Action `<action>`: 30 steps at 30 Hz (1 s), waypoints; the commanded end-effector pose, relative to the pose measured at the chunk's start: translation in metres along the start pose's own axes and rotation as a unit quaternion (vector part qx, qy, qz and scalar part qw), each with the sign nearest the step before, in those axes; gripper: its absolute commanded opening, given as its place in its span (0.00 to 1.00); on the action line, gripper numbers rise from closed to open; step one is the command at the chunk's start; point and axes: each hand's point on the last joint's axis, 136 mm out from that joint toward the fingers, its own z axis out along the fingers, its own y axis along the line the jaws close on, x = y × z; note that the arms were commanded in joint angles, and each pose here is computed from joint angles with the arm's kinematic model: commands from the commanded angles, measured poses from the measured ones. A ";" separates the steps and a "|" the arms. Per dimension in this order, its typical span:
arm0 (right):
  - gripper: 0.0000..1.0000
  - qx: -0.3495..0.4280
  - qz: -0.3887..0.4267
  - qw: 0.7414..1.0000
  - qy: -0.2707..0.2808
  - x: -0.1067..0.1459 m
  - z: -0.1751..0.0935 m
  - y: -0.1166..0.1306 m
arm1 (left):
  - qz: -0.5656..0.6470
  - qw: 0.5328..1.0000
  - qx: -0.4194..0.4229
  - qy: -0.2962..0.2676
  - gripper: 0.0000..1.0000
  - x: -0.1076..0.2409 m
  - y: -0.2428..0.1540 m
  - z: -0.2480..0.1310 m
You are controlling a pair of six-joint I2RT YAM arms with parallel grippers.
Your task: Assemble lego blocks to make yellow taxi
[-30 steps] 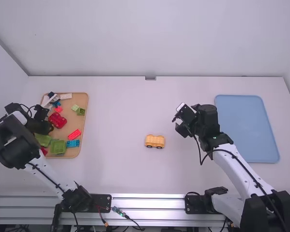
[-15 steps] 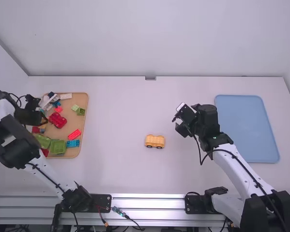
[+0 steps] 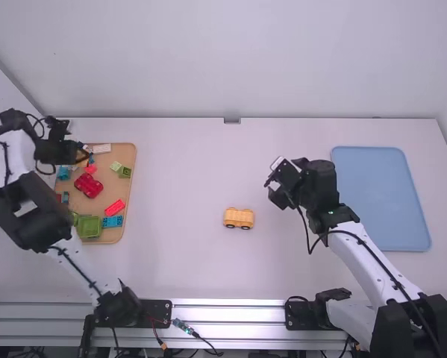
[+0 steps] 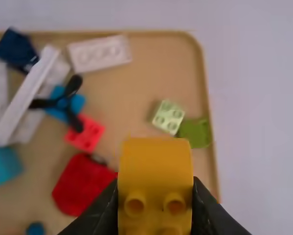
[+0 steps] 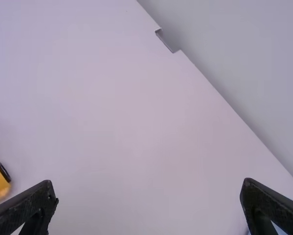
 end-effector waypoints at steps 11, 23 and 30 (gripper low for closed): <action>0.99 -0.011 0.005 1.000 -0.006 -0.001 -0.002 0.005 | 0.002 0.998 -0.028 -0.055 0.02 -0.035 -0.090 0.017; 0.99 -0.027 0.030 0.999 0.003 0.004 -0.002 0.012 | 0.284 0.958 0.046 -0.021 0.02 0.073 -0.231 0.024; 0.99 -0.058 0.033 0.998 -0.014 -0.002 -0.004 0.023 | 0.463 0.877 0.123 0.030 0.02 0.126 -0.295 0.032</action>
